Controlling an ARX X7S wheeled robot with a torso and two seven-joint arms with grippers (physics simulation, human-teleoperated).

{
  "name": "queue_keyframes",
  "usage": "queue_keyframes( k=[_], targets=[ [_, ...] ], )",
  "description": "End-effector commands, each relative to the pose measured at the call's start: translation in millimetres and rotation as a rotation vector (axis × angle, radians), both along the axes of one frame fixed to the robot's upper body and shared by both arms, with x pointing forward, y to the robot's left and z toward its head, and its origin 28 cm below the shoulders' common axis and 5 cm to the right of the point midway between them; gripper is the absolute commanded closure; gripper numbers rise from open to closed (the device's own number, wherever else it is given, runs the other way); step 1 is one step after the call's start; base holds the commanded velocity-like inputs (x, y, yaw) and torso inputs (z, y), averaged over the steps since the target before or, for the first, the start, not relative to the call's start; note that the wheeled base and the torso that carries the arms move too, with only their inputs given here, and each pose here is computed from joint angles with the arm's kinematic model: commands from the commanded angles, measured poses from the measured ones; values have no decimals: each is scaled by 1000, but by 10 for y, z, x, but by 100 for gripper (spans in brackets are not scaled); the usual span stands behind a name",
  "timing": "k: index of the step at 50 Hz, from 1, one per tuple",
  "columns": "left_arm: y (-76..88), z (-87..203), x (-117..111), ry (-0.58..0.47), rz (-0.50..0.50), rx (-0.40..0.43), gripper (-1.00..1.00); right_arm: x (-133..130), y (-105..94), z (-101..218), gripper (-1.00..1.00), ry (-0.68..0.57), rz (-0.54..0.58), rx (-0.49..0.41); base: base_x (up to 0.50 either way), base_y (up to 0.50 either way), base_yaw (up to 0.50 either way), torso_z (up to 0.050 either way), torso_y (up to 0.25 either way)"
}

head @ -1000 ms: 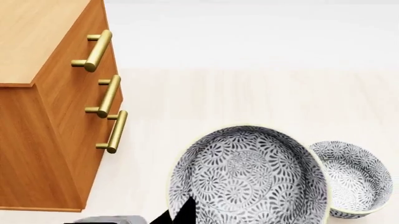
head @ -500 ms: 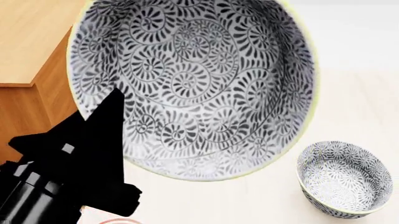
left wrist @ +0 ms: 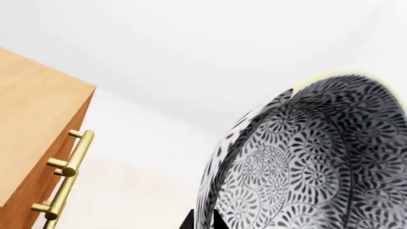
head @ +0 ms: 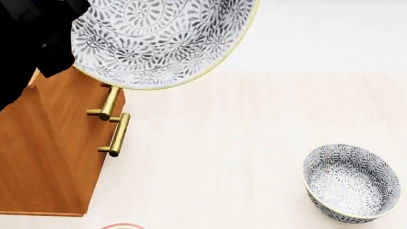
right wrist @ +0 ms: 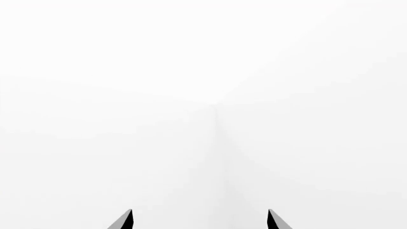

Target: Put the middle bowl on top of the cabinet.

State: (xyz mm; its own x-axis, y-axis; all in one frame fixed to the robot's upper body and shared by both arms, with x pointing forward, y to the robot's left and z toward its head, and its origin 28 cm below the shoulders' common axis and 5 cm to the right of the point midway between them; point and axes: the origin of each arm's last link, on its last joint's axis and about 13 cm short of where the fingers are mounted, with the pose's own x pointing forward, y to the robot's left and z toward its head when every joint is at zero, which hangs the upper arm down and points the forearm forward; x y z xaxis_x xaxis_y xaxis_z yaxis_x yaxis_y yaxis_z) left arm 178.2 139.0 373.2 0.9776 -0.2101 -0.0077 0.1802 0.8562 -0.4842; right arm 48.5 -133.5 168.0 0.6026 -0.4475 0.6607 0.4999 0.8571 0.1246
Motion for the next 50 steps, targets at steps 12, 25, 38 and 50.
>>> queue_keyframes(
  k=[12, 25, 38, 50],
  targets=[
    [71, 1038, 704, 113, 534, 83, 100, -5, -37, -11, -100, -3, -6, 9, 0, 0, 0, 0, 0],
    [306, 1293, 1229, 314, 745, 29, 100, -12, -15, -4, -100, -8, -3, 12, 0, 0, 0, 0, 0],
    [600, 1094, 1669, 458, 851, -20, 100, 2, -5, -5, -100, -14, -3, 12, 0, 0, 0, 0, 0],
    [850, 804, 1957, 659, 933, -165, 100, 17, -13, -11, -100, -12, 2, 4, 0, 0, 0, 0, 0]
  ],
)
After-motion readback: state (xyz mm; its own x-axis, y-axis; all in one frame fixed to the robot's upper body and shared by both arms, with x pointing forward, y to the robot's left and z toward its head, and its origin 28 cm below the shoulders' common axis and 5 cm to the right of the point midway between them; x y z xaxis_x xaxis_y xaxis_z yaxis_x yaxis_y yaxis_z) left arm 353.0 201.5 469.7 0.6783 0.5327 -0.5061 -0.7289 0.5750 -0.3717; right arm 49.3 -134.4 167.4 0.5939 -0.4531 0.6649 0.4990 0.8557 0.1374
